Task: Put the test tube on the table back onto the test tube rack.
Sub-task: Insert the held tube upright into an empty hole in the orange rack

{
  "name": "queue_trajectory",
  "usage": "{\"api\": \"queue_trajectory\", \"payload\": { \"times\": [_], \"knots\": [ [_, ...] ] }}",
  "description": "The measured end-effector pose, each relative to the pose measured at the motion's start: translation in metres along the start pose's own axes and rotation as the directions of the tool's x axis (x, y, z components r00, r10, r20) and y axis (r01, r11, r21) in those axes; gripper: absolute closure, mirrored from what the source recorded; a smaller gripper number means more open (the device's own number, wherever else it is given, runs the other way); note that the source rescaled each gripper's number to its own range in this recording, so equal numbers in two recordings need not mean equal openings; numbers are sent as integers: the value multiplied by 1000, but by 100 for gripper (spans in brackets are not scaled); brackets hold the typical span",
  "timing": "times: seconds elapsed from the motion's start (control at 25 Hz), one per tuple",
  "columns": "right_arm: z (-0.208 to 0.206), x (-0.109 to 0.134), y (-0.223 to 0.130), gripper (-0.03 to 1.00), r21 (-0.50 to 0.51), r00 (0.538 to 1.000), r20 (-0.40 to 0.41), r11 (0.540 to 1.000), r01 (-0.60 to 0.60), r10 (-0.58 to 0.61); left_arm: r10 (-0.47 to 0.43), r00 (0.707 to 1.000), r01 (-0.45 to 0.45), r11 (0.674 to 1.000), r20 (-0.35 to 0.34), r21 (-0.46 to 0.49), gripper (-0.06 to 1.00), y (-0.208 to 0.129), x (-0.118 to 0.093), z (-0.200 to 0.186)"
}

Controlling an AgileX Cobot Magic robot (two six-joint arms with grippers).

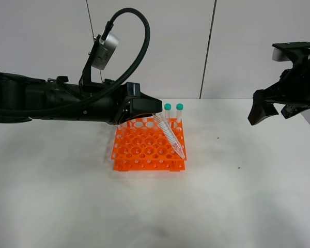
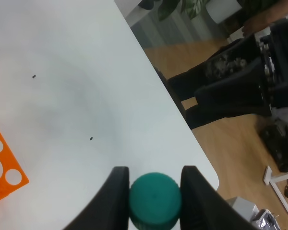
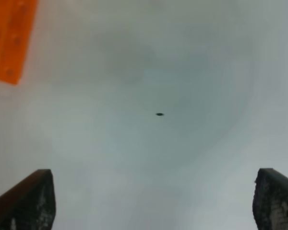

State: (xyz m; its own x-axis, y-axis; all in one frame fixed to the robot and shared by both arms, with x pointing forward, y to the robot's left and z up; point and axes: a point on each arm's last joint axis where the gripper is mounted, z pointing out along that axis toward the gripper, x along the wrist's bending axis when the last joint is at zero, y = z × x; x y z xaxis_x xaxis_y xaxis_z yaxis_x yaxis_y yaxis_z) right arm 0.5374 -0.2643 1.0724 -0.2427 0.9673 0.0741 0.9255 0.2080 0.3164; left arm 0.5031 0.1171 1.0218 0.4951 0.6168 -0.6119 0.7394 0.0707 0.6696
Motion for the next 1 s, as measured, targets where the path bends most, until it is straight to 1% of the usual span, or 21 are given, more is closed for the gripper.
{"api": "queue_trajectory", "payload": {
  "times": [0.16,0.24,0.32,0.4,0.52,0.68,0.72,0.8,0.88,1.0],
  "knots": [
    [-1,-6,-2,8,12,1000,14,1000,-23,23,-1,1000,1,1000,0,0,94,0,0,0],
    [-1,-9,-5,8,43,999,18,998,-36,35,-1,1000,1,1000,0,0,94,0,0,0],
    [-2,-8,-11,8,102,999,8,994,-43,43,-1,1000,1,1000,0,0,94,0,0,0],
    [-4,-6,-16,8,113,998,8,992,-58,58,-1,1000,1,1000,0,0,94,0,0,0],
    [-15,-1,-39,8,103,998,10,992,-69,68,-1,1000,1,1000,0,0,94,0,0,0],
    [-29,10,-95,8,88,998,12,994,-68,67,-1,1000,1,1000,0,0,94,0,0,0],
    [-33,13,-112,8,74,998,14,995,-66,65,-1,1000,1,1000,0,0,94,0,0,0],
    [-38,19,-143,8,4,998,25,998,-61,61,-1,1000,1,1000,0,0,94,0,0,0],
    [-41,23,-169,8,-97,998,38,994,-52,56,-1,1000,1,1000,0,0,94,0,0,0],
    [-44,29,-206,8,-267,997,62,963,-34,52,-1,1000,1,1000,0,0,94,0,0,0]
  ]
}}
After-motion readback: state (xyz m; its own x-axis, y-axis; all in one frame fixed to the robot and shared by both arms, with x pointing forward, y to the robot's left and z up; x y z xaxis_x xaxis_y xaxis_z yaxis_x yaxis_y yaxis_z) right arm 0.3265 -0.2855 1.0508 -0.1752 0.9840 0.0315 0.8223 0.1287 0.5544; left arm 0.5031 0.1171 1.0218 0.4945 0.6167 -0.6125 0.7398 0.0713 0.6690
